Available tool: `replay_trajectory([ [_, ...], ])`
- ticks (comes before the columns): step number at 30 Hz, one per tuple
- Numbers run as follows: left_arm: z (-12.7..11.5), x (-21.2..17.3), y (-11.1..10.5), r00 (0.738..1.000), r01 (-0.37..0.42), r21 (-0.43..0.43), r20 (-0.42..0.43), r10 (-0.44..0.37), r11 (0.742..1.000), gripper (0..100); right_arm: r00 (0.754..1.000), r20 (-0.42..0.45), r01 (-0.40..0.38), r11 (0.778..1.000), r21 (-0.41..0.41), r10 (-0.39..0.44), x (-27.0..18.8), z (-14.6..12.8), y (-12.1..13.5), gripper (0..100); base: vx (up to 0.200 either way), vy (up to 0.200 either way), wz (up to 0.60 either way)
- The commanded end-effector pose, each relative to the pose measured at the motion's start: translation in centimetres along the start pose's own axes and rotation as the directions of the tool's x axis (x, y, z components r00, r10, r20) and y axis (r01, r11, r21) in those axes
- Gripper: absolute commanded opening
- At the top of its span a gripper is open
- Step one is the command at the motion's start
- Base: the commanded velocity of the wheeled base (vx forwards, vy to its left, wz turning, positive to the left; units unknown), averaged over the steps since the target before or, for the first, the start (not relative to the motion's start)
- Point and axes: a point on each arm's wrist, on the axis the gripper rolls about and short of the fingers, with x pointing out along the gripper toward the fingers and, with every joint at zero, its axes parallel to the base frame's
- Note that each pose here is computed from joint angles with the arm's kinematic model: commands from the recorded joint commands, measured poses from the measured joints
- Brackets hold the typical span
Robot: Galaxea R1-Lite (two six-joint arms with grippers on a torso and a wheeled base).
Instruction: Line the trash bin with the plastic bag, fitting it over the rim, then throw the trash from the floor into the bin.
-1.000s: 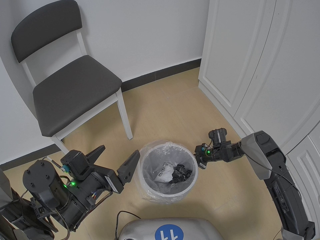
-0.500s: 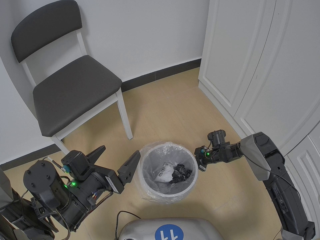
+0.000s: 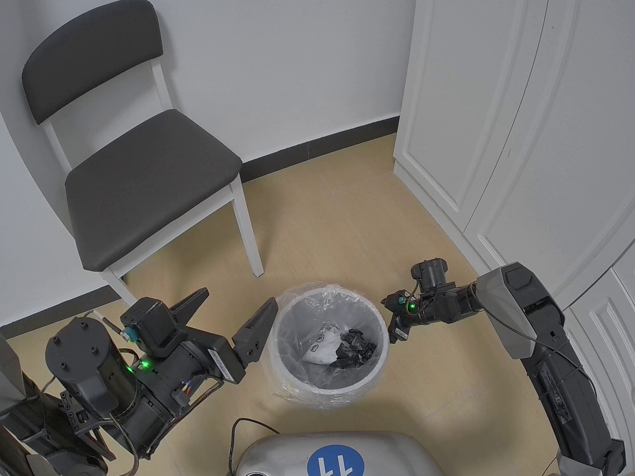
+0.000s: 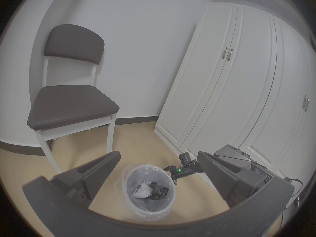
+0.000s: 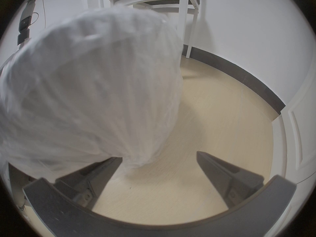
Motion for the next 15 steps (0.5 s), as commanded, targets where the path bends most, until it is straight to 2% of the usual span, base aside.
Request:
replay_trajectory([
  [1,0.1,-0.1,0.0,1.0,-0.002,-0.001,0.003,0.002,1.0,100,1.0,0.0,-0.001,1.0,-0.001,0.001,0.0,0.0,0.0,100,0.0,0.0,0.0],
  [15,0.2,-0.1,0.0,1.0,0.003,-0.004,0.008,-0.003,1.0,100,0.999,-0.023,0.04,0.999,0.019,-0.039,-1.5,-1.9,-1.6,100,0.0,0.0,0.0],
])
